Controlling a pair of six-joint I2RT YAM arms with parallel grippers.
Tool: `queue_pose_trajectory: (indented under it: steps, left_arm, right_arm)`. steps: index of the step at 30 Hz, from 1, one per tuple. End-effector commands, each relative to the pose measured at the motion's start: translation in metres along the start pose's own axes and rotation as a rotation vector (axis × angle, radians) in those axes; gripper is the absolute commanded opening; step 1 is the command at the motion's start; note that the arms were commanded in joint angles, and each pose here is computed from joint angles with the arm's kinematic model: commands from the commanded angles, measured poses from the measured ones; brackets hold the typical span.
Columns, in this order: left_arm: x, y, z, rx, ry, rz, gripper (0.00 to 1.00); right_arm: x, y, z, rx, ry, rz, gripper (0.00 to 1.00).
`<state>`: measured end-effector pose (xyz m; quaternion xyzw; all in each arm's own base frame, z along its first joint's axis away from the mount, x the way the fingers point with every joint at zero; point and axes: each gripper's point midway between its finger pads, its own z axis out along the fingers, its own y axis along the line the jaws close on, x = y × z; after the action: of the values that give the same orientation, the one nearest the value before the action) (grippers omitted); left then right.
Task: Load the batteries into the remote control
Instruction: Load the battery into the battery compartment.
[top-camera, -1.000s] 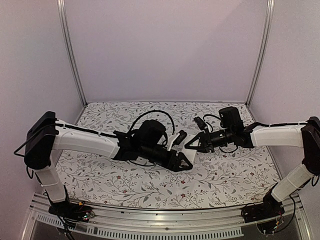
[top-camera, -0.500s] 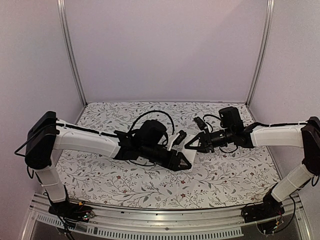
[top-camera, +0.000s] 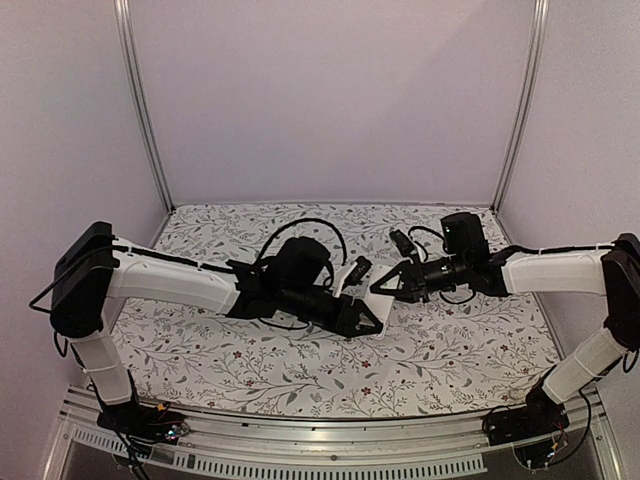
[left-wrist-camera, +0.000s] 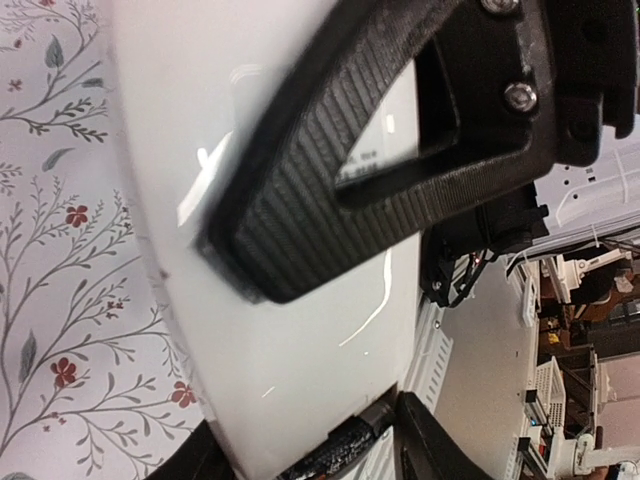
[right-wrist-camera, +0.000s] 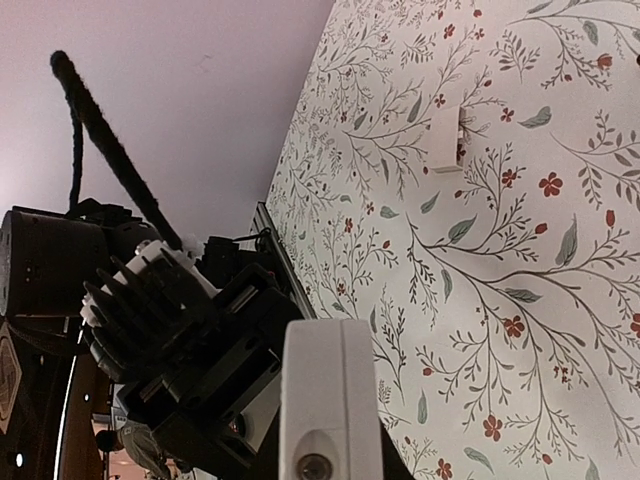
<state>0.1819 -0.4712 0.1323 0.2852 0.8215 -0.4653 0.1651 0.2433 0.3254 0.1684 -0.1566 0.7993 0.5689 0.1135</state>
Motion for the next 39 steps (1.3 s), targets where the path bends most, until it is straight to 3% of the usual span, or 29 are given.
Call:
queue_pose_trajectory:
  steps: [1,8,23,30,39]
  left_arm:
    - [0.008,-0.022,-0.002,0.1,0.023,0.066,0.37]
    - [0.016,-0.022,-0.004,0.122,0.043,0.075,0.29]
    - [0.023,-0.021,-0.012,0.172,0.047,0.076,0.26]
    - [0.019,-0.028,-0.02,0.198,0.033,0.114,0.37]
    - [-0.01,-0.044,-0.038,0.172,-0.084,0.166,0.64]
  right_arm:
    - [-0.015,0.034,-0.008,-0.111,-0.052,-0.077,0.0]
    - [-0.025,0.052,-0.018,-0.198,-0.096,-0.087,0.0]
    - [-0.034,0.065,-0.028,-0.307,-0.141,-0.053,0.0]
    - [-0.035,0.062,-0.028,-0.297,-0.146,-0.048,0.0]
    - [-0.033,0.037,-0.024,-0.183,-0.163,-0.027,0.0]
